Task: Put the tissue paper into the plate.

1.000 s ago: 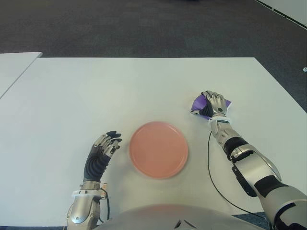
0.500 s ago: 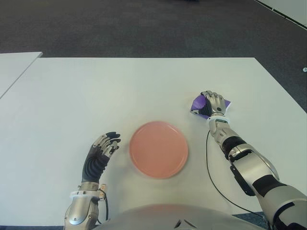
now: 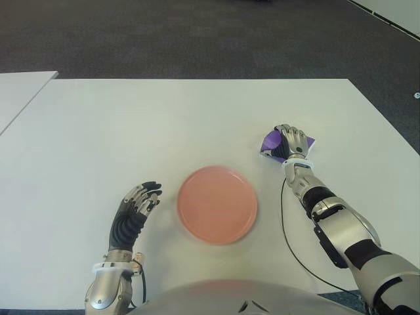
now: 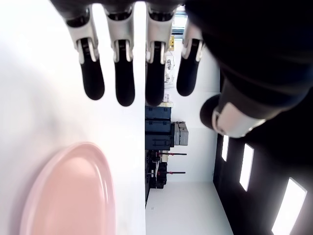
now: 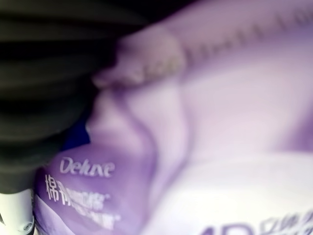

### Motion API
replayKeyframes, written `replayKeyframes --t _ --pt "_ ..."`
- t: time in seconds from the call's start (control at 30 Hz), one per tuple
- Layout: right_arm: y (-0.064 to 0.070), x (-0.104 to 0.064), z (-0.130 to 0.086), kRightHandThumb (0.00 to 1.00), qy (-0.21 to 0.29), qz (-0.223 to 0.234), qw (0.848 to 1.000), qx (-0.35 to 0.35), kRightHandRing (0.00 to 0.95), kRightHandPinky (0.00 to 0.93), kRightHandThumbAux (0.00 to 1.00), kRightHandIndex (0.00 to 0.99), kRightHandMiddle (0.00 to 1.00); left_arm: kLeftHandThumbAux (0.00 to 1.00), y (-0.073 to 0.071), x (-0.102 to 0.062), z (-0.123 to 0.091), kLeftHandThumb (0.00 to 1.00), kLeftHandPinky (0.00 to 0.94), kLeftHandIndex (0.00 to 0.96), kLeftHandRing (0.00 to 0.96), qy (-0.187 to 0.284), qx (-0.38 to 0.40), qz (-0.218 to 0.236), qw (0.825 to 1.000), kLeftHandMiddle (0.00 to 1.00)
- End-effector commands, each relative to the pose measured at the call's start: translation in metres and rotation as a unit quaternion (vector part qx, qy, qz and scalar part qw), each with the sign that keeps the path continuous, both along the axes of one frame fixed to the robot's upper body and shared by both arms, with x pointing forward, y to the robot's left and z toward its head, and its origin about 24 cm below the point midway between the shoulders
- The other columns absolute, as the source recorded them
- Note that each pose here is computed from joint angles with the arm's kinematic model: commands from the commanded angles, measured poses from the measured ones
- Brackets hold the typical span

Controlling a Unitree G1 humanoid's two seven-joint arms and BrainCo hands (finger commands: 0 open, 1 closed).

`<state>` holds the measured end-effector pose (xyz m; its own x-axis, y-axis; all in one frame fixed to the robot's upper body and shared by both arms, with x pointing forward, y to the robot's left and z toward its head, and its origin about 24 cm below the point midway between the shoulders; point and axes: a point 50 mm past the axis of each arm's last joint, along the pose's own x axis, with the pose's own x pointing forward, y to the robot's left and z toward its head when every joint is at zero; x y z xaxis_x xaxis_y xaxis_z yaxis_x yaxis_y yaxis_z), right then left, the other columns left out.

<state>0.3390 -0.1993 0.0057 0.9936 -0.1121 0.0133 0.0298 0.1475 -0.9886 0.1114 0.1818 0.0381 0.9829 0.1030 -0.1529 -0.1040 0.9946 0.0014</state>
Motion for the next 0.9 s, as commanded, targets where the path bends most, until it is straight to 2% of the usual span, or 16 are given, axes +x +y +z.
replayKeyframes --t 0.03,0.23,0.33,0.6,0.8,0.9 --pt "0.0197 -0.0922 -0.1050 0.846 0.260 -0.004 0.965 0.025 0.744 0.468 0.683 0.392 0.510 0.602 0.0000 -0.0039 -0.0028 0.370 0.326 0.275 0.304 0.018 -0.007 0.008 1.000 0.293" --pt "0.0209 -0.0933 -0.1059 0.847 0.262 -0.010 0.964 0.035 0.731 0.279 0.682 0.391 0.517 0.600 -0.0006 -0.0046 -0.0033 0.367 0.327 0.272 0.302 0.024 -0.008 0.004 1.000 0.293" --pt "0.0212 -0.0937 -0.1060 0.847 0.259 -0.011 0.965 0.035 0.725 0.225 0.682 0.391 0.518 0.601 0.0005 -0.0042 -0.0035 0.374 0.330 0.271 0.303 0.025 -0.008 0.005 1.000 0.292" --pt "0.0206 -0.0916 -0.1038 0.848 0.245 -0.007 0.969 0.025 0.720 0.200 0.682 0.392 0.518 0.594 0.0016 -0.0008 -0.0052 0.359 0.320 0.267 0.298 0.020 -0.002 -0.006 1.000 0.289" --pt "0.0190 -0.0893 -0.1021 0.850 0.243 -0.008 0.970 0.025 0.724 0.169 0.681 0.393 0.520 0.594 0.0012 0.0012 -0.0065 0.338 0.350 0.274 0.313 0.014 -0.010 -0.018 1.000 0.299" --pt "0.0184 -0.0863 -0.0997 0.850 0.237 -0.009 0.971 0.029 0.726 0.165 0.681 0.394 0.520 0.591 -0.0020 0.0028 -0.0060 0.352 0.350 0.276 0.318 0.019 -0.017 -0.007 1.000 0.303"
